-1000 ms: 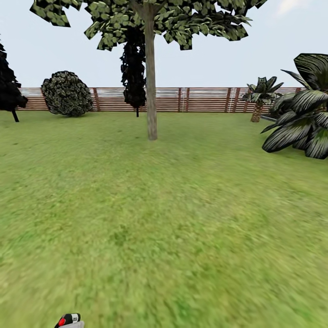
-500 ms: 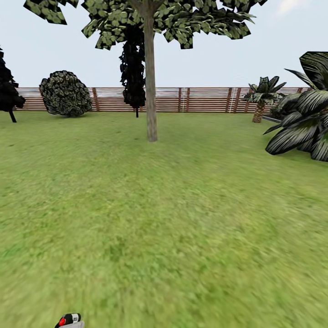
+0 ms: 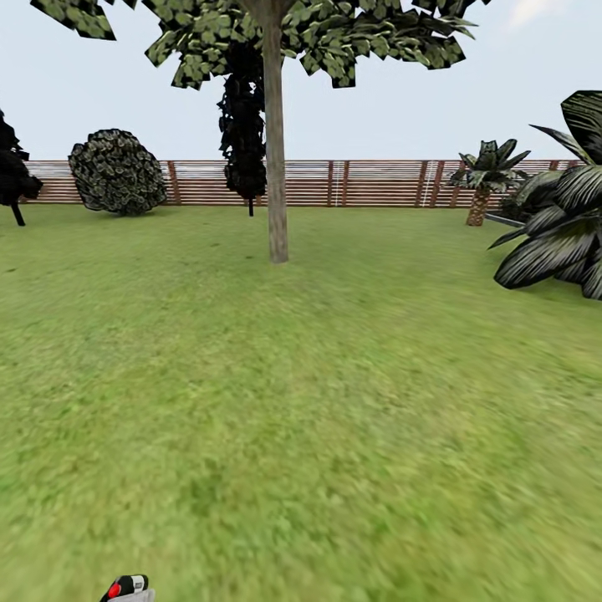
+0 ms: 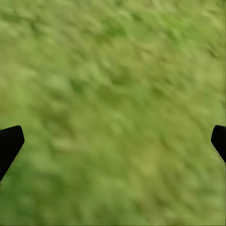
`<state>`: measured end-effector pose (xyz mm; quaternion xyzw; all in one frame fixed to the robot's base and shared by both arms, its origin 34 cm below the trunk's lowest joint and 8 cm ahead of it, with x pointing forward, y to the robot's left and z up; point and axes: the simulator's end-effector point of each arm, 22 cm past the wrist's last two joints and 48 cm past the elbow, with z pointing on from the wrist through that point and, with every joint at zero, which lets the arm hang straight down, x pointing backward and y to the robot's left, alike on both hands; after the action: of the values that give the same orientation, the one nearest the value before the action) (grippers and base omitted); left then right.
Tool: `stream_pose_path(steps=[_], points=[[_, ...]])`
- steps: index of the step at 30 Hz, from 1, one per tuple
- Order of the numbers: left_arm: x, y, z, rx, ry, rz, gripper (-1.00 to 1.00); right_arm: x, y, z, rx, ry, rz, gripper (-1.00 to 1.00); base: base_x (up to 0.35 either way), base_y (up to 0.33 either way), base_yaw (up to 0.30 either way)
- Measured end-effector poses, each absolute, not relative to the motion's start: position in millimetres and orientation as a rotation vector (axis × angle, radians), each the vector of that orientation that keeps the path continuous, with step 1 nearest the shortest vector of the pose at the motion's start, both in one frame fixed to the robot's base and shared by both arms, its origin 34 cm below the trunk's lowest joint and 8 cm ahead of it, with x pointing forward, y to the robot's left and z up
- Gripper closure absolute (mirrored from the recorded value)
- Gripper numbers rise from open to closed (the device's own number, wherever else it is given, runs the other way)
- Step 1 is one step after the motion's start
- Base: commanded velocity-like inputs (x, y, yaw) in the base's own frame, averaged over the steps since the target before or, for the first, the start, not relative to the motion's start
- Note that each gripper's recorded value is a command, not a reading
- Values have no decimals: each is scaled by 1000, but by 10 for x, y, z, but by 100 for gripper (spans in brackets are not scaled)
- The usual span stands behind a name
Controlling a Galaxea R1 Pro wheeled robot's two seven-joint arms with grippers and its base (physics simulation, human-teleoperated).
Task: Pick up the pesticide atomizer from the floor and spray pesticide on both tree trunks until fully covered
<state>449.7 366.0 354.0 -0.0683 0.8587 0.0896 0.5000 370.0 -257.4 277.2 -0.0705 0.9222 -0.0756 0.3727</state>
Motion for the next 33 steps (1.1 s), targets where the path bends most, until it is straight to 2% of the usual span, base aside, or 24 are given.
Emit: stream_pose_path(steps=[33], points=[[4498,3661,3543,-166,2076,217,100,3700,-2573,2772,-181,2363,-194,-100,341,0,0]])
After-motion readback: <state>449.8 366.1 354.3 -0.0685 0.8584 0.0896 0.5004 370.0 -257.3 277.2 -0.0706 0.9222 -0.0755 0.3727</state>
